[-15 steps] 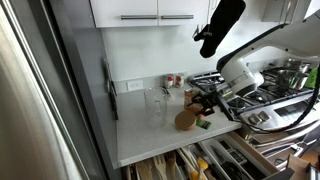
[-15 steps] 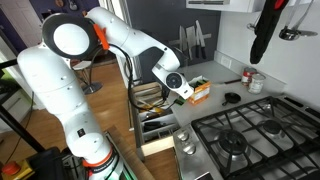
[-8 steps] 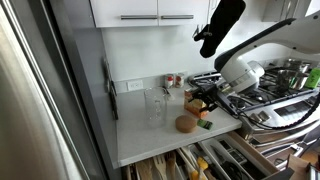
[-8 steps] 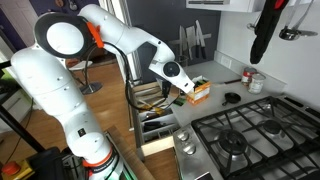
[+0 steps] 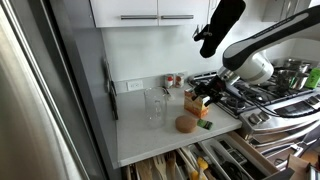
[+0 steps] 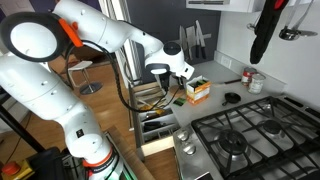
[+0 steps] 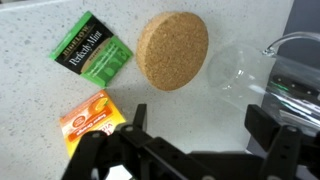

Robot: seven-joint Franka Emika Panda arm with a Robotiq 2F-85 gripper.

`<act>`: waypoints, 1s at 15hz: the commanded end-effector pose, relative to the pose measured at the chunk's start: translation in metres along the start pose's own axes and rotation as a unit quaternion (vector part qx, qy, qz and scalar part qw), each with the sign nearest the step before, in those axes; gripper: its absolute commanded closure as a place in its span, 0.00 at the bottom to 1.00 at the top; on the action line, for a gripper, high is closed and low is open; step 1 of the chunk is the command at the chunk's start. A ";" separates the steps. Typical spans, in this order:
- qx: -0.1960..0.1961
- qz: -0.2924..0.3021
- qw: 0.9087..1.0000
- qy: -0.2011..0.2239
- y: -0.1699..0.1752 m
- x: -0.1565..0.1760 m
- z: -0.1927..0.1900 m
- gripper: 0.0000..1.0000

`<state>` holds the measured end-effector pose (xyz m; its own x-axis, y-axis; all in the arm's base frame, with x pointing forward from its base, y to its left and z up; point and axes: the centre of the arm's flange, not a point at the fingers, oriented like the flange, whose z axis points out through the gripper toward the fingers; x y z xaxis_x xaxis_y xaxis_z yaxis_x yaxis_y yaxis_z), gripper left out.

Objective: Take the lid off of the glass bottle

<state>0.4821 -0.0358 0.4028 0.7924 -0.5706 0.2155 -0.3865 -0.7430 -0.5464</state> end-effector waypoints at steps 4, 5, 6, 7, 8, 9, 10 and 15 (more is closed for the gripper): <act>-0.060 -0.076 0.994 -0.041 -0.044 0.001 -0.078 0.00; -0.062 -0.083 0.994 -0.046 -0.050 0.001 -0.085 0.00; -0.063 -0.090 0.993 -0.050 -0.055 0.001 -0.091 0.00; -0.066 -0.098 0.991 -0.056 -0.059 0.001 -0.096 0.00; -0.070 -0.098 0.991 -0.065 -0.062 0.001 -0.100 0.00; -0.076 -0.097 0.990 -0.073 -0.064 0.001 -0.102 0.00; -0.082 -0.097 0.989 -0.081 -0.064 0.002 -0.103 0.00; -0.080 -0.099 0.989 -0.080 -0.062 0.002 -0.100 0.00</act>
<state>0.4603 -0.0254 0.5177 0.9193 -0.3558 0.1682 -0.2761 -0.8877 -0.3686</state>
